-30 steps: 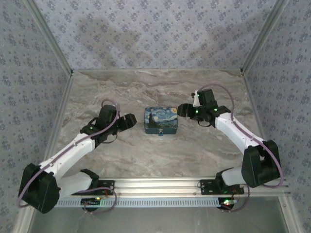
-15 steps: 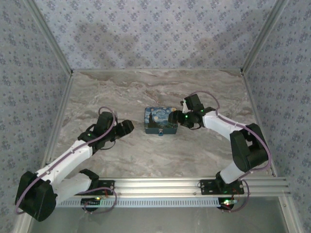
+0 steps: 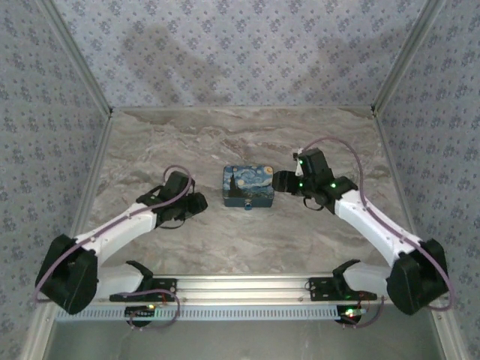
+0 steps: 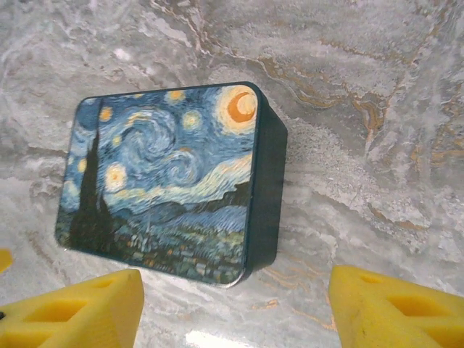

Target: Unlock a padlock with a key

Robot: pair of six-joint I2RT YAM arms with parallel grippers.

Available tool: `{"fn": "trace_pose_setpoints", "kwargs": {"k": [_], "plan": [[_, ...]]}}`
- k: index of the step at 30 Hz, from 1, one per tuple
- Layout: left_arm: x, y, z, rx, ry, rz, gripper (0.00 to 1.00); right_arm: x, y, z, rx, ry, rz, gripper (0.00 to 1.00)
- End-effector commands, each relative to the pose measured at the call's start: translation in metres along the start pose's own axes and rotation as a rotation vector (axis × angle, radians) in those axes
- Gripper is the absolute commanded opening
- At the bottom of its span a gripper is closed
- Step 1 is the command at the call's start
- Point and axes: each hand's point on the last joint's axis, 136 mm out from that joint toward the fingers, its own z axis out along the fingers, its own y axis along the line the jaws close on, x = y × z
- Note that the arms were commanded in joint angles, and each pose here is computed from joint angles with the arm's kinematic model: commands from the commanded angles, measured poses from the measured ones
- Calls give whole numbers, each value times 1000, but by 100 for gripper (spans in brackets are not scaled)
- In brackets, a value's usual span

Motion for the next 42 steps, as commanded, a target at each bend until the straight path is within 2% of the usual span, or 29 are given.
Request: {"fn": "trace_pose_setpoints", "kwargs": {"k": [1,6,12,27,39,42], "plan": [[-13,-9,1,-45,-26,-16,41,20,-14,-11,56,34,-11,67],[-15,-7,19,-145,12,-33,32,30,-15,-26,40,17,11,65],[-14,6,32,-263,25,-32,28,38,-20,-33,51,12,13,65],[2,16,63,-331,111,-35,27,51,-28,-29,55,45,32,65],[14,24,71,-347,147,-34,0,50,-33,-28,62,40,53,65],[11,20,67,-329,137,-29,0,51,-34,-28,60,39,56,65]]}}
